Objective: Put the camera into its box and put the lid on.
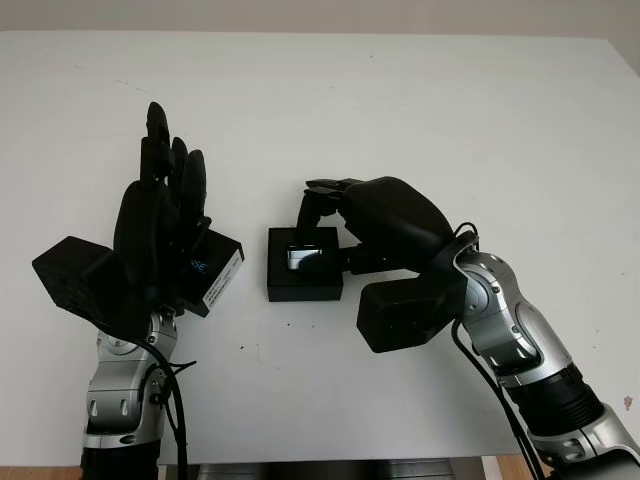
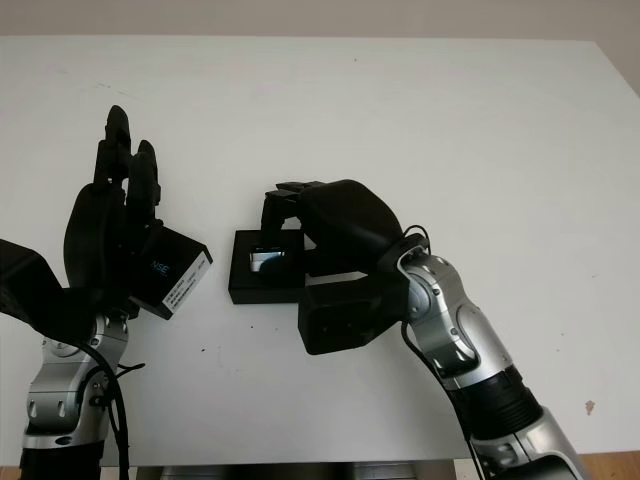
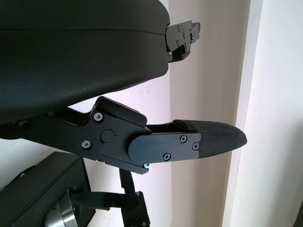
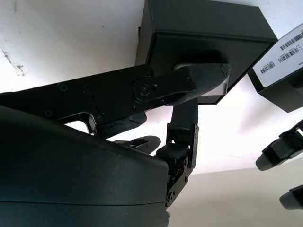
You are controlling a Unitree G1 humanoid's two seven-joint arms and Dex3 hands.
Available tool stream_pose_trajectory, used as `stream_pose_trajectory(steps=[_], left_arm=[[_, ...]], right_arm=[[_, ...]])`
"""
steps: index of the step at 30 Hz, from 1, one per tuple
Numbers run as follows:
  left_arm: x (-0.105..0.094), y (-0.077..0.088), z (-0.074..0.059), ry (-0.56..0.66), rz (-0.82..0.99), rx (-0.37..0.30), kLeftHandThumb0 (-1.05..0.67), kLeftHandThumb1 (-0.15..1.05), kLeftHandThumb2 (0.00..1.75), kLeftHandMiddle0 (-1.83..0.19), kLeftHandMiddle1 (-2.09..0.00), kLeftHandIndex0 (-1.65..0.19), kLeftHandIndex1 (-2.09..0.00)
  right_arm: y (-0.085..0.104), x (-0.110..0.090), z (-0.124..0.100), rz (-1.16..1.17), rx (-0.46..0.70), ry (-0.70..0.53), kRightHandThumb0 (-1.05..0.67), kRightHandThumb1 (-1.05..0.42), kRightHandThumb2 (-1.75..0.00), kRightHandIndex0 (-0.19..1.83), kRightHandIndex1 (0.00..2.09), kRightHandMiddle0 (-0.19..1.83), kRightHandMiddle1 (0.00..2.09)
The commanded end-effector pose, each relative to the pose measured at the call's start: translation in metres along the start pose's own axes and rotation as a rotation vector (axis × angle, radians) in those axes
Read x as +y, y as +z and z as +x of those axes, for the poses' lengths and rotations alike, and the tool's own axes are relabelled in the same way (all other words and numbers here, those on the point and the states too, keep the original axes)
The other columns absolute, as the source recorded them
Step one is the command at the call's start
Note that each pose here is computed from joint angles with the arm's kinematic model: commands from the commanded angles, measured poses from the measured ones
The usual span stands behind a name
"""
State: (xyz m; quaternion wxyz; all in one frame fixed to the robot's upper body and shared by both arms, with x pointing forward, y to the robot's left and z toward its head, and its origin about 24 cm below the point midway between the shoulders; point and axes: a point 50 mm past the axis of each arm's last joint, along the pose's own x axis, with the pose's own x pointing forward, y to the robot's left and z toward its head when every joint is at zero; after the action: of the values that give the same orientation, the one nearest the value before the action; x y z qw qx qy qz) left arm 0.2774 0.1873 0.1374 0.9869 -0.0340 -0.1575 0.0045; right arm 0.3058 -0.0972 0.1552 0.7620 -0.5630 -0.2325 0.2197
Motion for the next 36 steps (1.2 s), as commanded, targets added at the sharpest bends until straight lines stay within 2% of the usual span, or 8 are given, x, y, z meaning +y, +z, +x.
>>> stream_pose_trajectory(steps=[1,4,9,13,19,28,33,36], left_arm=[[0.000,0.001,-0.003,0.003,-0.002,-0.008,-0.82,1.05,0.46,0.19,0.00,0.19,0.00],[0.000,0.001,-0.003,0.003,0.001,-0.010,-0.82,1.05,0.47,0.19,0.00,0.19,0.00],[0.001,0.002,-0.003,0.002,0.012,-0.010,-0.82,1.05,0.47,0.19,0.00,0.19,0.00],[0.001,0.002,-0.003,0.007,0.002,-0.017,-0.81,1.05,0.47,0.19,0.00,0.19,0.00],[0.001,0.004,-0.002,0.007,0.017,-0.026,-0.81,1.05,0.47,0.19,0.00,0.19,0.00],[0.001,0.005,0.000,-0.001,0.012,-0.026,-0.80,1.05,0.48,0.19,0.00,0.19,0.00],[0.001,0.005,0.002,-0.005,0.015,-0.025,-0.80,1.05,0.48,0.19,0.00,0.19,0.00],[0.001,0.005,0.002,-0.012,0.011,-0.027,-0.80,1.05,0.49,0.19,0.00,0.19,0.00]], right_arm=[[-0.005,0.009,0.000,-0.032,0.024,0.044,-0.67,-1.03,-0.06,0.39,0.06,0.35,0.94],[-0.003,0.010,0.001,-0.074,0.016,0.052,-0.66,-1.05,-0.06,0.39,0.06,0.37,0.95],[-0.002,0.011,0.001,-0.111,0.009,0.072,-0.63,-1.05,-0.07,0.40,0.06,0.39,1.11],[0.000,0.010,0.000,-0.110,-0.003,0.067,-0.51,-1.05,-0.07,0.45,0.08,0.42,1.40],[0.003,0.009,-0.002,-0.133,-0.064,0.019,-0.50,-1.05,-0.17,0.57,0.14,0.49,1.74],[0.009,0.000,-0.005,-0.125,-0.145,-0.030,-0.41,-1.05,-0.16,0.57,0.16,0.36,1.73],[0.011,-0.013,-0.006,-0.020,-0.175,-0.100,-0.41,-1.05,-0.17,0.55,0.19,0.36,1.91],[0.010,-0.021,-0.006,0.059,-0.165,-0.118,-0.41,-1.05,-0.17,0.52,0.20,0.33,1.89]])
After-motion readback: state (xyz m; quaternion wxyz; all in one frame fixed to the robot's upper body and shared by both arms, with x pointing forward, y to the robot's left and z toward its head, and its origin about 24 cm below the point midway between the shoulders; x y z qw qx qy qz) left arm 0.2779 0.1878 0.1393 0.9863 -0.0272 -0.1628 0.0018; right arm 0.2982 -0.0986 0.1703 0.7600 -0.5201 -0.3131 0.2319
